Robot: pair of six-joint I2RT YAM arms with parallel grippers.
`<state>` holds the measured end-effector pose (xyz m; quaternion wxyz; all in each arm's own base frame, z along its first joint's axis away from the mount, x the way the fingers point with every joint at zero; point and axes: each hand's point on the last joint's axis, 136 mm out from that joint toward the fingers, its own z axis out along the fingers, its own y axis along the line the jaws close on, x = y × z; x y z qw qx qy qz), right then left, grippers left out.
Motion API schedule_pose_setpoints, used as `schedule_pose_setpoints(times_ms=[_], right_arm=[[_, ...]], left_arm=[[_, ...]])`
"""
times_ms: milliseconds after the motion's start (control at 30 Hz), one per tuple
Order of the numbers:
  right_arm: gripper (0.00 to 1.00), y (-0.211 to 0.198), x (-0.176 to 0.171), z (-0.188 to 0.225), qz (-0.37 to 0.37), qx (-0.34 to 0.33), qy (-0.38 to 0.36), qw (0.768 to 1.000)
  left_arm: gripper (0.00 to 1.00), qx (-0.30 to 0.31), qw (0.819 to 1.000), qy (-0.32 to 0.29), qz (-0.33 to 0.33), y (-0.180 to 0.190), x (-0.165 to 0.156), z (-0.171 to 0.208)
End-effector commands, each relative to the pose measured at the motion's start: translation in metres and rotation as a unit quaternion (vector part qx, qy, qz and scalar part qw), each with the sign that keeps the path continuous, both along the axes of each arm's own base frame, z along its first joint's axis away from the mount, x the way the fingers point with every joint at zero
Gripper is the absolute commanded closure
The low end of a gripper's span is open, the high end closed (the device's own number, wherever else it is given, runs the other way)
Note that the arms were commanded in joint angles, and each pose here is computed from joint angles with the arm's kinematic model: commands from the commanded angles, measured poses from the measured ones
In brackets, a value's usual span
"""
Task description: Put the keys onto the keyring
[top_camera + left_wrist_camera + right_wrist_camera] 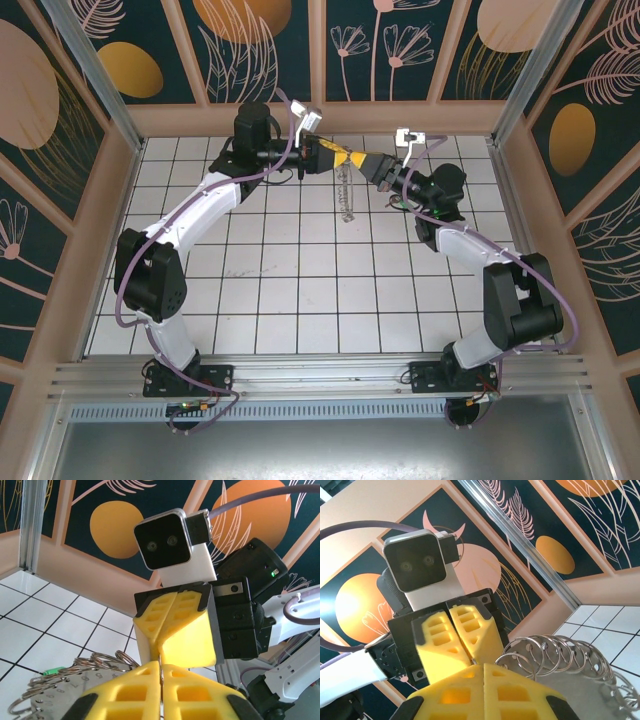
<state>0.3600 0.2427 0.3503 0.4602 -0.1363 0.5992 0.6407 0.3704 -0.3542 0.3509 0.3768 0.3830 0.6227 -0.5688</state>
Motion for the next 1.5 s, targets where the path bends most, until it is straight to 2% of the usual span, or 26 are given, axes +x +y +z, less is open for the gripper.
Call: schedule_pose_setpoints(times_ms=[0,167,200,267,300,367,533,1000,1467], right_arm=[[1.0,-0.011,0.001,0.012,-0.024,0.012,-0.017,1.0],[1.0,-0.01,-0.002,0.015,-0.015,0.016,-0.019,1.0],[0.97,-0.01,-0.003,0.016,-0.013,0.017,-0.021,1.0],[0.69,-0.011,-0.004,0.02,-0.014,0.02,-0.025,0.999],[0.64,-0.013,-0.005,0.021,-0.015,0.021,-0.027,0.999],[0.61,-0.019,-0.006,0.024,-0.021,0.021,-0.032,0.999],[0.6,-0.03,-0.011,0.031,-0.026,0.016,-0.045,0.999],[0.62,-0.002,-0.017,0.024,0.024,0.004,-0.044,0.999],[0.75,0.008,-0.022,0.011,0.04,-0.006,-0.033,0.999]], left_arm=[[0.99,-0.01,0.999,-0.022,-0.028,-0.002,-0.012,0.009],[1.0,-0.011,0.999,-0.025,-0.027,-0.002,-0.013,0.008],[1.0,-0.013,0.999,-0.029,-0.026,-0.001,-0.013,0.009],[1.0,-0.016,0.999,-0.035,-0.026,-0.001,-0.014,0.012],[1.0,-0.017,0.999,-0.036,-0.025,-0.001,-0.014,0.013],[1.0,-0.019,0.999,-0.039,-0.027,-0.001,-0.015,0.016],[1.0,-0.022,0.998,-0.046,-0.035,0.0,-0.018,0.021],[1.0,-0.033,0.997,-0.056,-0.047,-0.001,-0.021,0.034],[1.0,-0.033,0.997,-0.058,-0.045,-0.001,-0.021,0.036]])
